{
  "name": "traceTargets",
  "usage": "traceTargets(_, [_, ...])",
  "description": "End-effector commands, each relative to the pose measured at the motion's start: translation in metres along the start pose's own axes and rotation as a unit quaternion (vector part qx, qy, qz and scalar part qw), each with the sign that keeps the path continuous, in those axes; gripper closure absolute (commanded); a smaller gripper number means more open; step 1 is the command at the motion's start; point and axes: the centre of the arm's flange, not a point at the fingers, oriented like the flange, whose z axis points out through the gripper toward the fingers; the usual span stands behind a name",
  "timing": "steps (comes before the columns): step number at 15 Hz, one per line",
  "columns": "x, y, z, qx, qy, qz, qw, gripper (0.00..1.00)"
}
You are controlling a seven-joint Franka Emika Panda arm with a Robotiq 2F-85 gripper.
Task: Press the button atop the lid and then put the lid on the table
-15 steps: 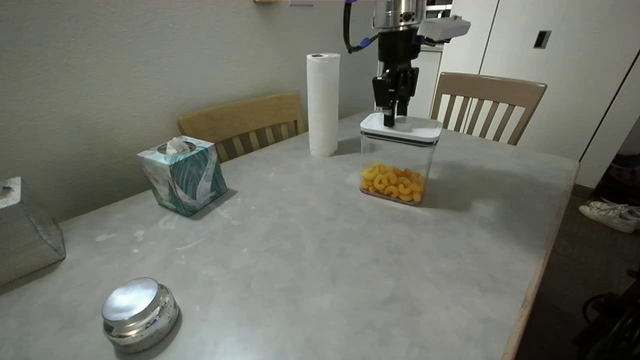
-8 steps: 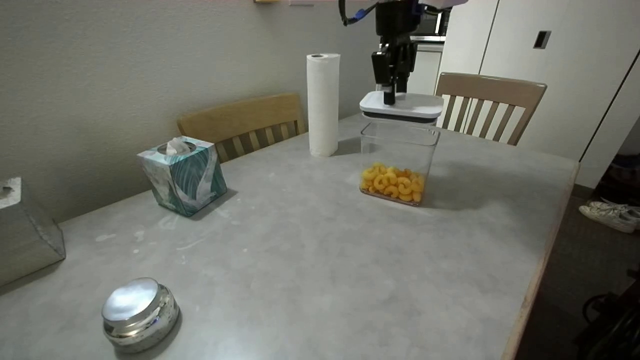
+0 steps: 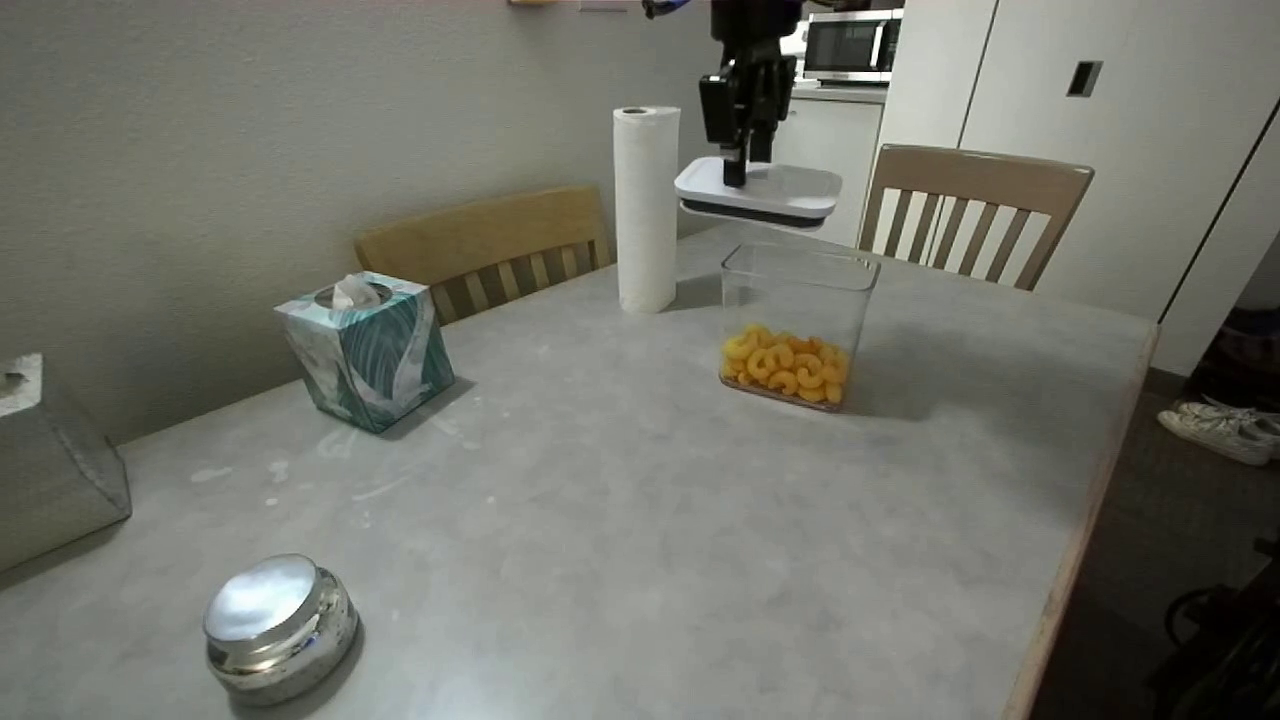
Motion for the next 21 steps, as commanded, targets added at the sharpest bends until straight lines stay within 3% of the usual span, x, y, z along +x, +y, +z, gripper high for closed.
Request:
traceTargets(1, [0.032,-0.007,0.004,-0.001,0.035,-0.008,0.9993,0.73])
traceTargets(6, [0.057,-0.027,0.016,0.017,0.046,0.006,0.9988,0.73])
traceTargets(12, [0.082,-0.063,0.027,0.073,0.054,-0.008,0.9958,0.73])
traceTargets(21, [0.084,-0.078,0.074,0.166,0.028,-0.017,0.9855,0.73])
